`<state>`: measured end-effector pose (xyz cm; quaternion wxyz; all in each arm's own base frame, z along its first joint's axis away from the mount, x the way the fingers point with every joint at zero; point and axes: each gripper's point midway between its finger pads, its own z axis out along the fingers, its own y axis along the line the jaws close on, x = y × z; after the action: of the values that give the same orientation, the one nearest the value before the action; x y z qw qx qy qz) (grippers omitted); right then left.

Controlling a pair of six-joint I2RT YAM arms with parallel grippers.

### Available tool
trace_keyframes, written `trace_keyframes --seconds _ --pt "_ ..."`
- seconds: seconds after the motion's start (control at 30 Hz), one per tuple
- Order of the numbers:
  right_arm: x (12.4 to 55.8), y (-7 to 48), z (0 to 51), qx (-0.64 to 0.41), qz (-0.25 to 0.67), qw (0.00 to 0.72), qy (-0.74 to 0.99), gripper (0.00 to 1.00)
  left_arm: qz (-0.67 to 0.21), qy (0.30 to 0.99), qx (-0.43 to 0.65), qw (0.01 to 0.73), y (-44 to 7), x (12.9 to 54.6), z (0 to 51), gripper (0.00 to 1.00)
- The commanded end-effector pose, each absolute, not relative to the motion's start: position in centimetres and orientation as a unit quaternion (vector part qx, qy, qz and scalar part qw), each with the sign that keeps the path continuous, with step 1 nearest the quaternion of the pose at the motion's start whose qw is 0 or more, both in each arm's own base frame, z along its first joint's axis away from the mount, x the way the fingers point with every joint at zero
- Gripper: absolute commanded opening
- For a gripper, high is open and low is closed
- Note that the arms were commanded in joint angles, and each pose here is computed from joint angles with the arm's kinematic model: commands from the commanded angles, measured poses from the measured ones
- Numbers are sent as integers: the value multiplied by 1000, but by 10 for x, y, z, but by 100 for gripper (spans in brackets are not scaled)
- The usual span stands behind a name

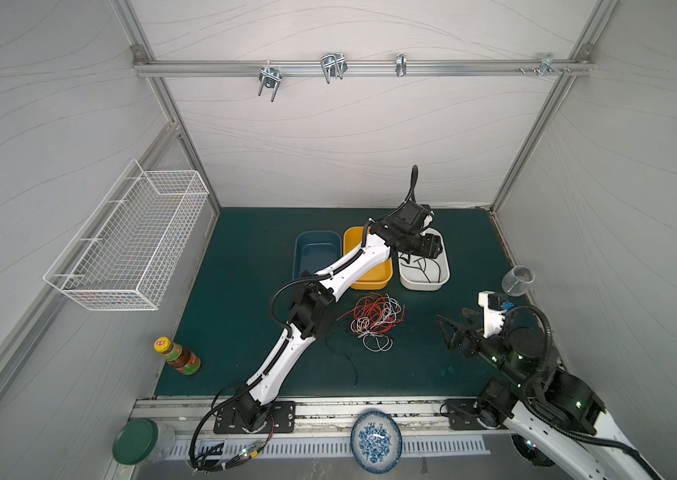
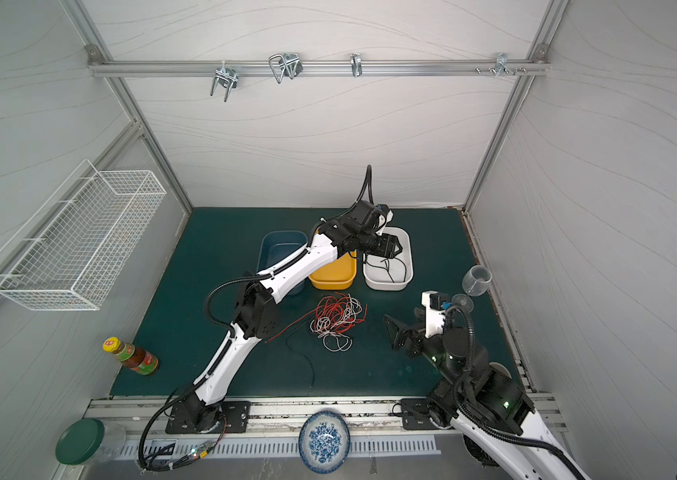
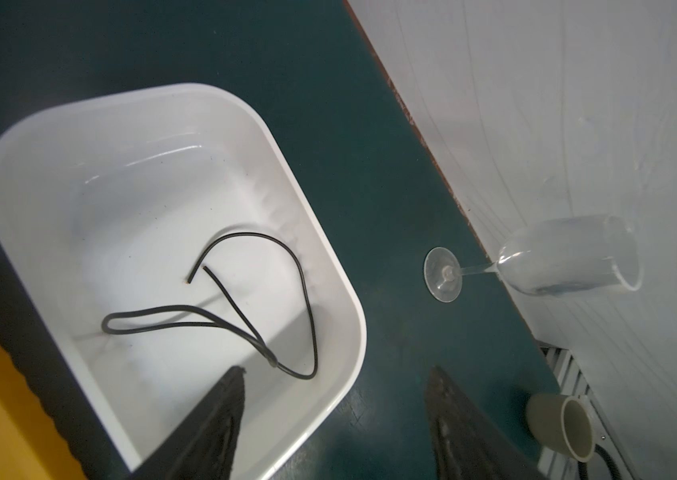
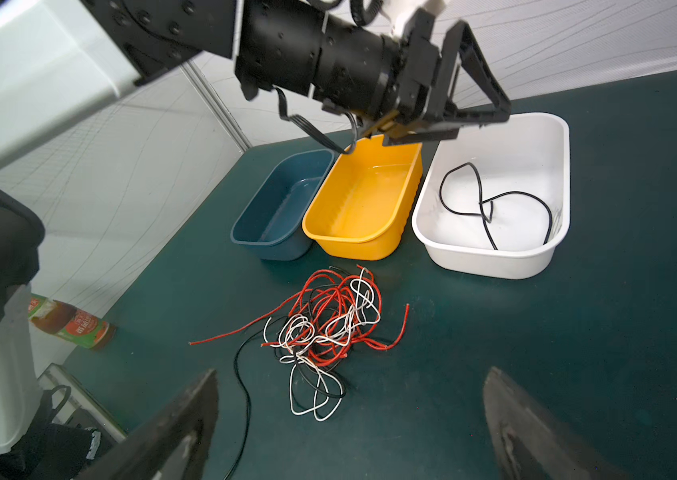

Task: Untangle the cables
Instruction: 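Lower the black cable into the white tub and open the left gripper, then move both grippers down to opposite sides of the red and white wire pile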

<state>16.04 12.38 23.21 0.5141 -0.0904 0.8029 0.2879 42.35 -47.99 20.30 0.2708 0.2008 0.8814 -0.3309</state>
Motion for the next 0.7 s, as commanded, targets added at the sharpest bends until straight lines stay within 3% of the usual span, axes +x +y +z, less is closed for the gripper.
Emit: trace_keyframes --seconds 0.0,0.27,0.67 --pt "164 126 234 -89 288 516 802 99 -352 854 193 331 -460 426 283 73" --pt "169 134 221 -96 272 482 827 99 -317 862 145 369 -374 387 323 75" --pt "181 192 184 -115 303 349 879 98 -215 923 82 310 -242 278 244 75"
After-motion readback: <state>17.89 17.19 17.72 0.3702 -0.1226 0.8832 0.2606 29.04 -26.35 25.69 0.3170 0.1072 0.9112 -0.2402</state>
